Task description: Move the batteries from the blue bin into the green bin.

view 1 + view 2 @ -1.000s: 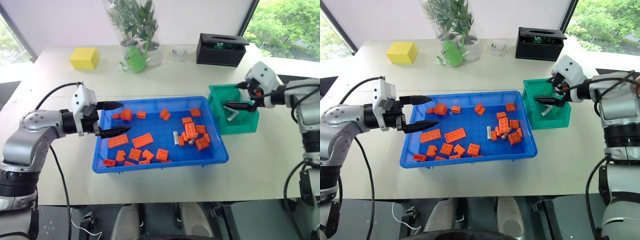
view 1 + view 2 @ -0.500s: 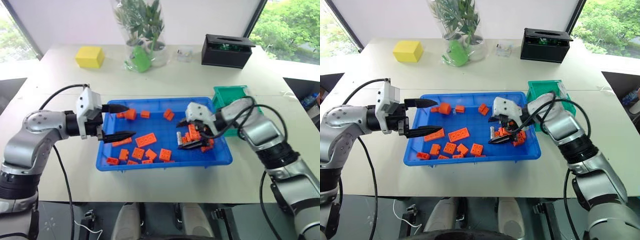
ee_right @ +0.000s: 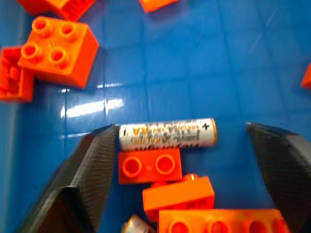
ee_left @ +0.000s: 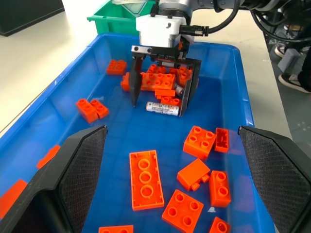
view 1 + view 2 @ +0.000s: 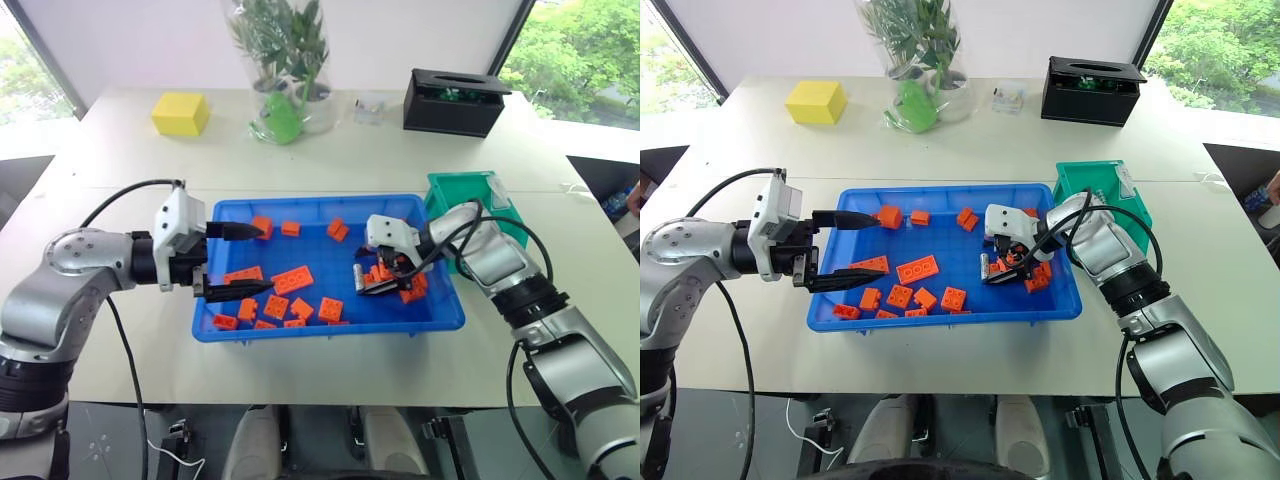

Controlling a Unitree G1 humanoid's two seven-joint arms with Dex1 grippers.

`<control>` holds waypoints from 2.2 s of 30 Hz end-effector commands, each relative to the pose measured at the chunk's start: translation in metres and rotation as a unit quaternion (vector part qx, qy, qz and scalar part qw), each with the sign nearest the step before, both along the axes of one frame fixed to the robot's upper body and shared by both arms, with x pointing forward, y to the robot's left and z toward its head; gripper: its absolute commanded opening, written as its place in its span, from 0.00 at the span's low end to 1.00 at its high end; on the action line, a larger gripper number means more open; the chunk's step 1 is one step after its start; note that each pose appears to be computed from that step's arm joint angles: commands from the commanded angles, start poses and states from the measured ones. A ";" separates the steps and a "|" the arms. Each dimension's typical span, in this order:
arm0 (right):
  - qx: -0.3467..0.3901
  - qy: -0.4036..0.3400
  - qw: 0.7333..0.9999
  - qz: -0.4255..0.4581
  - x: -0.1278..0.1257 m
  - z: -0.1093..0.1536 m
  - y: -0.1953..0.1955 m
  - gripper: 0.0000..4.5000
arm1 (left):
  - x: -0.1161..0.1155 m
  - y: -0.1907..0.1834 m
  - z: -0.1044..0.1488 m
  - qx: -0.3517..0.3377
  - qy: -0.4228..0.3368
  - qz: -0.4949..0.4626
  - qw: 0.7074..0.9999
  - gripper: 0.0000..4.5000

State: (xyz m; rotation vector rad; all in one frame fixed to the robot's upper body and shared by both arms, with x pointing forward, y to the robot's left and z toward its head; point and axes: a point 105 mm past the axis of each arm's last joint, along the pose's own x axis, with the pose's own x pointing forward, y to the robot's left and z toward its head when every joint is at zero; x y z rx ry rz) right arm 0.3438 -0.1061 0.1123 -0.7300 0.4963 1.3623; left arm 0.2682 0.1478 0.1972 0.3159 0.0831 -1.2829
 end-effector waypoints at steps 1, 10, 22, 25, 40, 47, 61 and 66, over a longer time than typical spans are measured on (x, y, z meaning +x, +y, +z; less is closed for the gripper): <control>0.017 -0.007 1.000 0.008 0.000 0.011 0.005 0.57 | 0.000 0.000 0.010 -0.002 -0.018 -0.003 1.000 1.00; 0.132 -0.077 0.983 -0.102 0.017 0.108 -0.026 0.49 | 0.003 -0.006 0.002 -0.005 -0.009 -0.019 1.000 1.00; 0.073 -0.127 0.930 -0.338 0.012 0.113 -0.173 0.49 | 0.010 -0.015 0.000 -0.013 -0.012 -0.040 0.999 1.00; 0.073 -0.125 0.920 -0.364 0.012 0.106 -0.184 0.73 | 0.012 -0.017 0.001 -0.015 -0.015 -0.045 0.999 1.00; 0.117 -0.054 0.971 -0.203 -0.036 0.106 -0.072 1.00 | 0.014 -0.020 0.004 -0.018 -0.018 -0.047 0.999 1.00; 0.024 -0.094 0.986 -0.136 -0.037 0.064 -0.057 1.00 | 0.016 -0.020 0.006 -0.022 -0.022 -0.040 0.999 1.00; 0.080 0.000 0.982 -0.174 -0.047 0.070 -0.047 1.00 | 0.012 -0.013 0.006 -0.022 -0.025 -0.019 0.999 1.00; 0.028 -0.064 0.986 -0.154 -0.037 0.060 -0.053 1.00 | 0.013 -0.014 0.007 -0.026 -0.025 -0.017 0.999 1.00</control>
